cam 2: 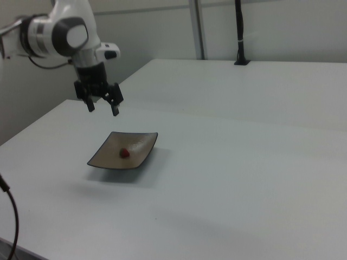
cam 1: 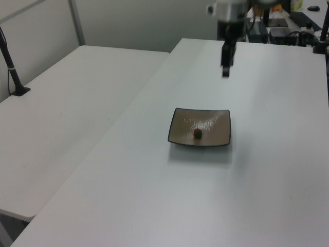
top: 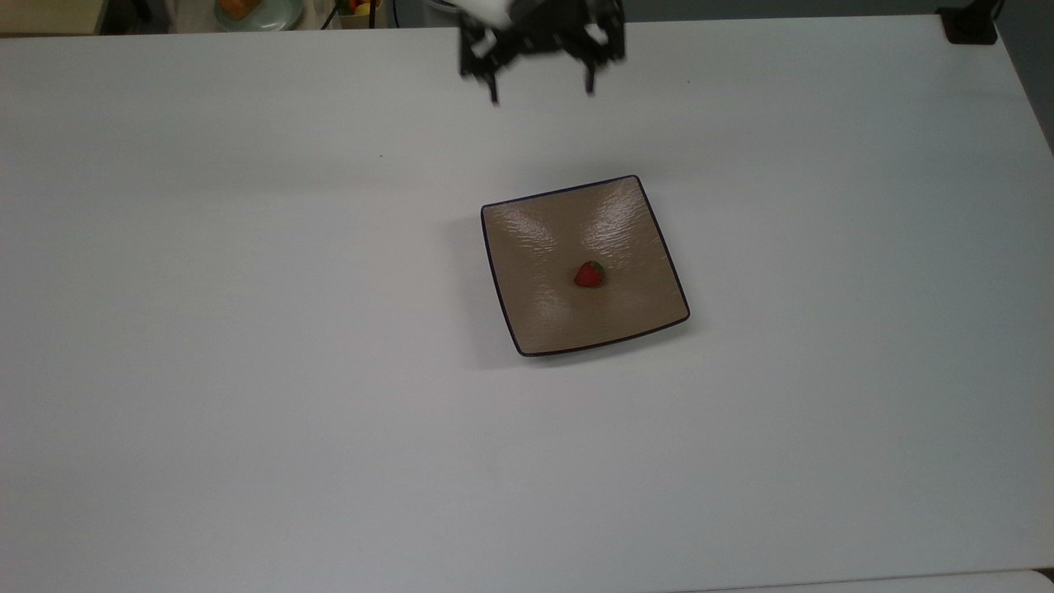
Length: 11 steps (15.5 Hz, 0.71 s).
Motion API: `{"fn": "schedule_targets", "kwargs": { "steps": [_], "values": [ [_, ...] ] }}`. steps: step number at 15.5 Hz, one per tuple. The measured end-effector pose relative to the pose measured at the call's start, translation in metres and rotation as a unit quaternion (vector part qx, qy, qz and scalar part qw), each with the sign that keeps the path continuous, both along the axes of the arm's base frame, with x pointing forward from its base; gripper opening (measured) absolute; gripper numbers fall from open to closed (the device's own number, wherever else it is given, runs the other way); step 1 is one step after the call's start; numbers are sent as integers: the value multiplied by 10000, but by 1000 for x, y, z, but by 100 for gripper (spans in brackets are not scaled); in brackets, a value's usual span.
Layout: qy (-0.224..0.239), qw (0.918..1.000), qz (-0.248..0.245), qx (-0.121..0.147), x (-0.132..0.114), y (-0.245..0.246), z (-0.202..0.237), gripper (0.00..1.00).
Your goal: Strawberries on a ceramic plate
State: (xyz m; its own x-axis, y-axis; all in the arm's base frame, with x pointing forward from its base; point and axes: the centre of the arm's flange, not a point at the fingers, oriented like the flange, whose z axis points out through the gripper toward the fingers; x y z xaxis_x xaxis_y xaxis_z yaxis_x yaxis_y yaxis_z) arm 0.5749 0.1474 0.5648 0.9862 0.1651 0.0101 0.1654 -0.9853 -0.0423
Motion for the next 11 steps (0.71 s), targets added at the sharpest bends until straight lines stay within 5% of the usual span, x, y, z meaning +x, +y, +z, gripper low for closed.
{"fn": "schedule_targets", "kwargs": {
  "steps": [5,11],
  "values": [
    [-38,9995,-297,61,-34,-47,61,100],
    [-82,9985,-529,66,-35,-75,67,100]
  ]
}}
